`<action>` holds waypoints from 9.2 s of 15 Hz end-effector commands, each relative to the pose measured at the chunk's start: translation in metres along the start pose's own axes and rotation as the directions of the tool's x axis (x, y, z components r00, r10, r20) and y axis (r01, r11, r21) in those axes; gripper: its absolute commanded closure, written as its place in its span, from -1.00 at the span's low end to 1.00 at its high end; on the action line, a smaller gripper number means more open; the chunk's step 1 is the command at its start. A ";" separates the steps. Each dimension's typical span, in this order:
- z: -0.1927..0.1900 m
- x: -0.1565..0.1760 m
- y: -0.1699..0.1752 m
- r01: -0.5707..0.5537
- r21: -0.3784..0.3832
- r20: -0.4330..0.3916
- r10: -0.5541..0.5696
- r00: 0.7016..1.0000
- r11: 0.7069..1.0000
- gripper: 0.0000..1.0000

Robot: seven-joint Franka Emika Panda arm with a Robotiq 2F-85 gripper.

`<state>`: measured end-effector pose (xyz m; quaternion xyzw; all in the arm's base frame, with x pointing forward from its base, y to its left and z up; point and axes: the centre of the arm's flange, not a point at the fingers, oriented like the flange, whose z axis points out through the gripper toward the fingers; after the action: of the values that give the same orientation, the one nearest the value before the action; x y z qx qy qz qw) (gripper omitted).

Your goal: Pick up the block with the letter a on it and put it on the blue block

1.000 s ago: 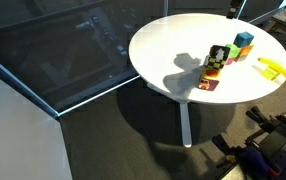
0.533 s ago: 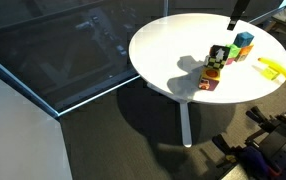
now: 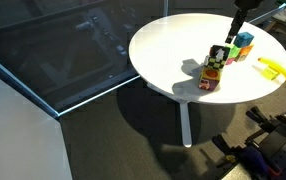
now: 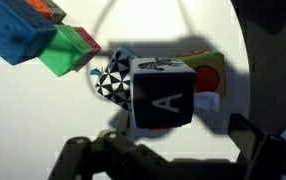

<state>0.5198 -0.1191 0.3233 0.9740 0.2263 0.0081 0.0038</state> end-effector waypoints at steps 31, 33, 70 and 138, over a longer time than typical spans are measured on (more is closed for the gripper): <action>0.071 0.007 0.003 0.071 -0.010 0.013 -0.071 0.997 0.997 -1.00; 0.073 0.008 0.002 0.073 -0.009 0.016 -0.073 0.997 0.997 -1.00; -0.033 0.017 0.051 -0.311 -0.125 0.071 0.321 0.944 0.942 0.91; -0.015 -0.055 0.177 -0.630 -0.102 0.023 0.635 0.772 0.770 0.53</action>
<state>0.5428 -0.2973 0.3379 0.9905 -0.1230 -0.0155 0.0591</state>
